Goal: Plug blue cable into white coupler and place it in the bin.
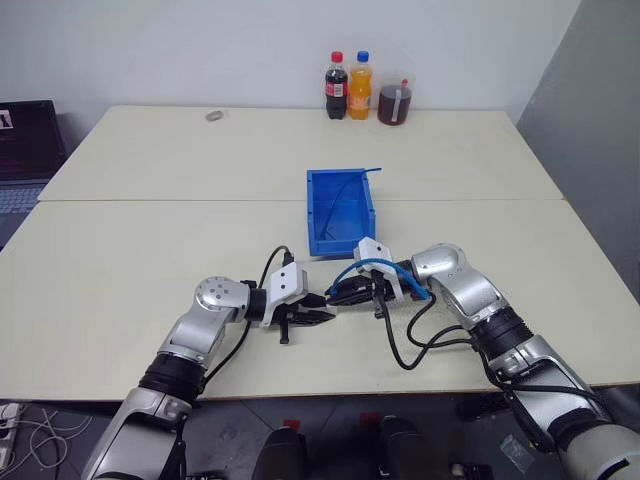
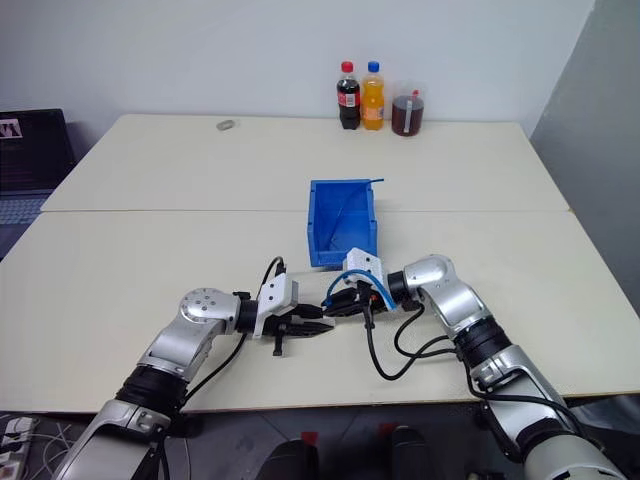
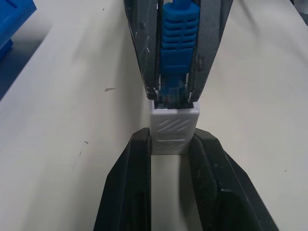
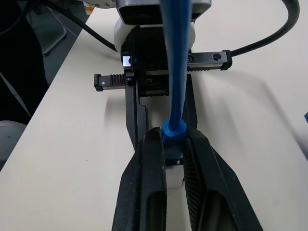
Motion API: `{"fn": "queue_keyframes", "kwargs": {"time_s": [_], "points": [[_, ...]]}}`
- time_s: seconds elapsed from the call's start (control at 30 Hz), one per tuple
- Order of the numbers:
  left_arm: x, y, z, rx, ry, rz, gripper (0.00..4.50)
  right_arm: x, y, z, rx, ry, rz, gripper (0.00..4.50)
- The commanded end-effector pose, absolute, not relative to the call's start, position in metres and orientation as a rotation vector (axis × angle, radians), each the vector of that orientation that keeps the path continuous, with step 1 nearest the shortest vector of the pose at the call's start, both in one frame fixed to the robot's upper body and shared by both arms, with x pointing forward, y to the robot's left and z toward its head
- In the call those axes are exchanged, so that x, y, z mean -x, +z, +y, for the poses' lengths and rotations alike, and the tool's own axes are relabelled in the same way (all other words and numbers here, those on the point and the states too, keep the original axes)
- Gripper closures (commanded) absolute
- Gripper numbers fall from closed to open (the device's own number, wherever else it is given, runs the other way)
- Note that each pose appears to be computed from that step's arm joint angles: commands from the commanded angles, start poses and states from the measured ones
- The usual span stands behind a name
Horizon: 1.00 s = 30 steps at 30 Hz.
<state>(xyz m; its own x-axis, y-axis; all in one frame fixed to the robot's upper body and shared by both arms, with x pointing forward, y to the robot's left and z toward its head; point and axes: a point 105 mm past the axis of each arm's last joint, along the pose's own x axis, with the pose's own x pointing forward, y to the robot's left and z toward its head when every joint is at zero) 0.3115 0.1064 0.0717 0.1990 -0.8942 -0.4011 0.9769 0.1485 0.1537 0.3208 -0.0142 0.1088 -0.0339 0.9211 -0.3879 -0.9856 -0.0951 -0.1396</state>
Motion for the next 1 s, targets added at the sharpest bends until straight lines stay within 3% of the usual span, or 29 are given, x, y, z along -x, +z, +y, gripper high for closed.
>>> {"fn": "queue_keyframes", "kwargs": {"time_s": [0.03,0.33,0.57,0.63,0.77,1.0], "points": [[-0.309,0.084,0.101,-0.432,-1.377,0.173,3.73,-0.317,0.084,-0.018,0.426,1.612,0.305,4.28],[-0.310,0.086,0.102,-0.452,-1.346,0.143,3.73,-0.302,0.041,-0.028,0.426,1.599,0.405,4.28],[-0.313,0.089,0.102,-0.466,-1.341,0.133,3.73,-0.307,0.045,-0.025,0.367,1.562,0.397,4.28],[-0.314,0.092,0.101,-0.444,-1.340,0.131,3.01,-0.314,0.053,-0.024,0.345,1.534,0.374,4.28],[-0.314,0.105,0.105,-0.419,-1.313,0.104,2.14,-0.326,0.082,-0.028,0.269,1.470,0.311,4.28],[-0.310,0.139,0.127,-0.372,-1.142,0.049,0.69,-0.342,0.170,-0.033,-0.113,1.373,0.256,4.28]]}}
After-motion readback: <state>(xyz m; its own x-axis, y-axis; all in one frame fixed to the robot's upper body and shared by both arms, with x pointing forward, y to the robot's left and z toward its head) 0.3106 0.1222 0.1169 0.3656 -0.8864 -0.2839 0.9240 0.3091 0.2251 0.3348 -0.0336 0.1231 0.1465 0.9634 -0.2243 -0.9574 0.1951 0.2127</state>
